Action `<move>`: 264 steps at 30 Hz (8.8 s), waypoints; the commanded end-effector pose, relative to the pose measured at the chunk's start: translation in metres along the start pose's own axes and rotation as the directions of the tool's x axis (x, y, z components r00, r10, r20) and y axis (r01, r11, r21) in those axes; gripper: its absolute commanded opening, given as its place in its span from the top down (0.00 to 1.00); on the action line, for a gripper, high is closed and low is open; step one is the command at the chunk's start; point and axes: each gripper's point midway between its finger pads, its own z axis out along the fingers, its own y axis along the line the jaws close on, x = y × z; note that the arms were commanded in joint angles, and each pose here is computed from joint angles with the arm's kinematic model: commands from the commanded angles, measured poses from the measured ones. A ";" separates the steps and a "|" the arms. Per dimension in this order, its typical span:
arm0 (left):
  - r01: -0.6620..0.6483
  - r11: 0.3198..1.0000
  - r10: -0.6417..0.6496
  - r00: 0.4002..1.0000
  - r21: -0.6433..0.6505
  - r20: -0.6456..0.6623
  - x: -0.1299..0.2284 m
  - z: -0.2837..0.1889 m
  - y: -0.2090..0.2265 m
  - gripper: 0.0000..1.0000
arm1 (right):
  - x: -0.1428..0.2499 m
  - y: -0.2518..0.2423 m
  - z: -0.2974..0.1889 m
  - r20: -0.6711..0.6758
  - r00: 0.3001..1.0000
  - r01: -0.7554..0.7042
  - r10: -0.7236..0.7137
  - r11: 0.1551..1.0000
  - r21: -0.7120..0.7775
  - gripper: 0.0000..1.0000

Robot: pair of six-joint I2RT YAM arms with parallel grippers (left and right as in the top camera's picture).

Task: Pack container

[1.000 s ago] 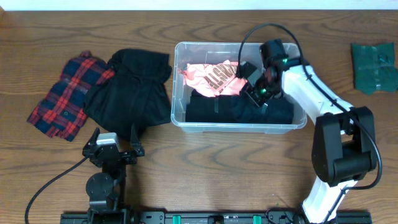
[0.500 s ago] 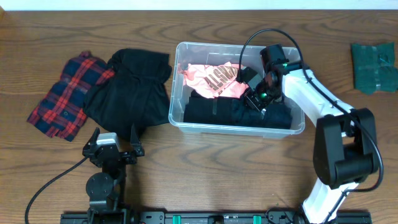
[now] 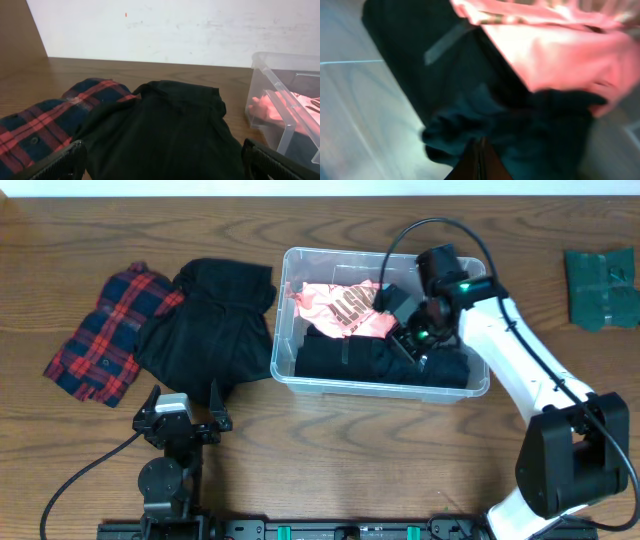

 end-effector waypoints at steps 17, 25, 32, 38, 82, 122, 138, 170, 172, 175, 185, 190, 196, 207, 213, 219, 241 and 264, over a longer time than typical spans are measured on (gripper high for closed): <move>0.002 1.000 -0.003 0.999 -0.011 -0.044 0.018 0.002 0.003 0.02 | 0.044 -0.004 0.052 -0.074 0.996 0.048 -0.041 0.994 0.096 0.88; 0.002 1.000 -0.003 0.999 -0.011 -0.044 0.018 0.002 0.003 0.02 | 0.040 -0.007 0.056 -0.046 0.998 0.056 -0.051 0.992 0.110 0.67; 0.002 1.000 -0.003 0.999 -0.011 -0.043 0.018 0.002 0.003 0.02 | 0.005 -0.005 0.012 -0.007 0.999 0.051 -0.050 0.990 0.128 0.54; 0.002 1.000 -0.003 0.999 -0.011 -0.043 0.018 0.002 0.003 0.02 | -0.001 -0.012 -0.050 -0.001 0.997 -0.069 0.071 0.970 0.234 0.67; 0.002 1.000 -0.003 0.999 -0.011 -0.044 0.018 0.002 0.003 0.02 | 0.069 -0.098 -0.018 0.079 0.895 -0.429 0.439 0.801 0.418 0.97; 0.002 1.000 -0.003 0.999 -0.011 -0.043 0.018 0.002 0.003 0.02 | 0.073 -0.054 -0.059 -0.080 0.853 -0.462 0.516 0.817 0.345 0.99; 0.002 1.000 -0.003 0.999 -0.011 -0.043 0.018 0.002 0.003 0.02 | 0.119 -0.045 0.014 -0.133 0.857 -0.437 0.499 0.838 0.328 0.99; 0.002 1.000 -0.003 0.999 -0.011 -0.043 0.018 0.002 0.003 0.02 | 0.026 -0.082 -0.105 0.113 0.872 -0.482 0.476 0.796 0.366 0.98; 0.002 1.000 -0.003 0.999 -0.011 -0.043 0.018 0.002 0.003 0.02 | 0.021 -0.098 -0.123 0.181 0.847 -0.529 0.499 0.762 0.374 0.97; 0.002 1.000 -0.003 0.999 -0.011 -0.043 0.018 0.002 0.003 0.02 | 0.021 -0.124 -0.155 0.275 0.810 -0.587 0.518 0.710 0.388 0.96; 0.002 1.000 -0.003 0.999 -0.011 -0.044 0.018 0.002 0.003 0.02 | 0.073 -0.223 -0.239 0.549 0.640 -0.768 0.538 0.475 0.430 0.78; 0.002 1.000 -0.003 0.999 -0.011 -0.043 0.018 0.002 0.003 0.02 | 0.110 -0.253 -0.261 0.609 0.571 -0.821 0.551 0.377 0.429 0.63; 0.002 1.000 -0.003 0.999 -0.011 -0.043 0.018 0.002 0.003 0.02 | 0.144 -0.290 -0.268 0.651 0.516 -0.856 0.556 0.300 0.422 0.01; 0.002 1.000 -0.003 0.999 -0.011 -0.043 0.018 0.002 0.003 0.02 | 0.190 -0.356 -0.249 0.698 0.454 -0.891 0.553 0.264 0.370 0.01; 0.002 1.000 -0.003 0.999 -0.011 -0.044 0.018 0.002 0.003 0.02 | 0.227 -0.378 -0.224 0.681 0.412 -0.909 0.605 0.219 0.355 0.01; 0.002 1.000 -0.003 0.999 -0.011 -0.044 0.018 0.002 0.003 0.02 | 0.242 -0.400 -0.194 0.677 0.411 -0.911 0.611 0.286 0.295 0.01; 0.002 1.000 -0.003 0.999 -0.011 -0.043 0.018 0.002 0.003 0.02 | 0.290 -0.436 -0.098 0.632 0.335 -0.942 0.699 0.242 0.232 0.01; 0.002 1.000 -0.003 0.999 -0.011 -0.043 0.018 0.002 0.003 0.02 | 0.171 -0.366 -0.234 0.761 0.316 -0.880 0.567 0.475 0.011 0.99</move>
